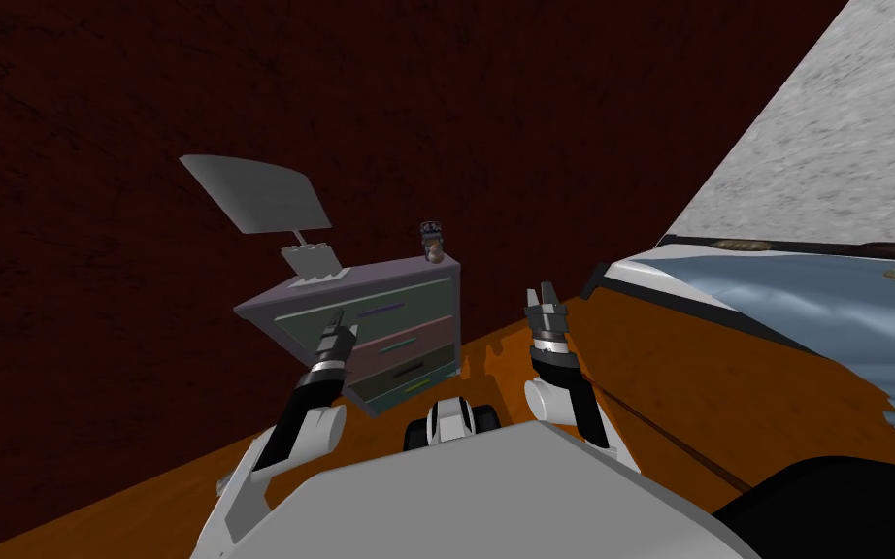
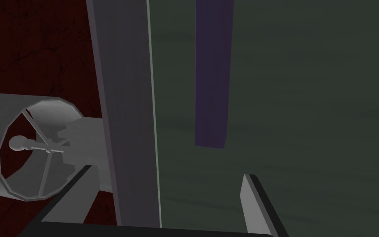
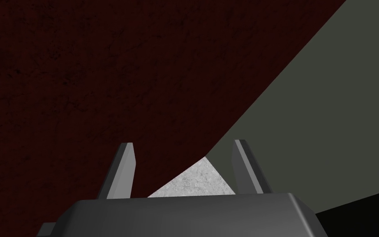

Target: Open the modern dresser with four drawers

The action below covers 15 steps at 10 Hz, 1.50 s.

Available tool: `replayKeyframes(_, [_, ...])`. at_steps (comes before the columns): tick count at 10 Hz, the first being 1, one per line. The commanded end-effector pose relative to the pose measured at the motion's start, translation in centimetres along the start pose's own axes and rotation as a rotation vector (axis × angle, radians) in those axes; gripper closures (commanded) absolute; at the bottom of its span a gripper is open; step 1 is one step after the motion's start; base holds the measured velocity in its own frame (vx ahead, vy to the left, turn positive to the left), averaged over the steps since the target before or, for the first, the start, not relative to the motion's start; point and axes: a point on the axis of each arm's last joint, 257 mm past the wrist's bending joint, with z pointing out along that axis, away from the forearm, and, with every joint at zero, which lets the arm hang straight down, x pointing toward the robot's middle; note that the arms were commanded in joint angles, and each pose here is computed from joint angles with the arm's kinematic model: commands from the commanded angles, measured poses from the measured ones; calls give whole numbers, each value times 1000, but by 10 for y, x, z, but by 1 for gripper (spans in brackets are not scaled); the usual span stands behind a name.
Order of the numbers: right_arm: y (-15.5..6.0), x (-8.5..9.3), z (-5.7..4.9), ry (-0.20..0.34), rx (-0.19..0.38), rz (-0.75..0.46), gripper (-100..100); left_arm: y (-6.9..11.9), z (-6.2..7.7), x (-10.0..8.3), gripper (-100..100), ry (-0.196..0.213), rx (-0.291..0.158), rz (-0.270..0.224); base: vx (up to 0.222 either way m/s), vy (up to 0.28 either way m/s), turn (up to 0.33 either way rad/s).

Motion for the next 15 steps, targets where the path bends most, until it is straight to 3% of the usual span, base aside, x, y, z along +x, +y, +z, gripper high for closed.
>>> replayKeyframes(1, [0, 0, 0, 0, 0, 0, 0, 19, 2, -4, -100, -21, -63, -15, 29, -76, 32])
replayKeyframes(5, [0, 0, 0, 0, 0, 0, 0, 45, 0, -7, -100, -64, -144, -67, 21, -53, 25])
replayKeyframes(7, [0, 0, 0, 0, 0, 0, 0, 33, -1, -9, -100, -61, -133, -55, 42, -16, -10])
replayKeyframes(8, [0, 0, 0, 0, 0, 0, 0, 36, -1, -8, -100, -58, -130, -56, 49, -5, -5])
replayKeyframes(9, [0, 0, 0, 0, 0, 0, 0, 35, -1, -8, 100, -59, -132, -56, 7, -1, 1])
replayKeyframes(15, [0, 0, 0, 0, 0, 0, 0, 27, -6, -6, 100, -52, -126, -57, -147, -39, 13])
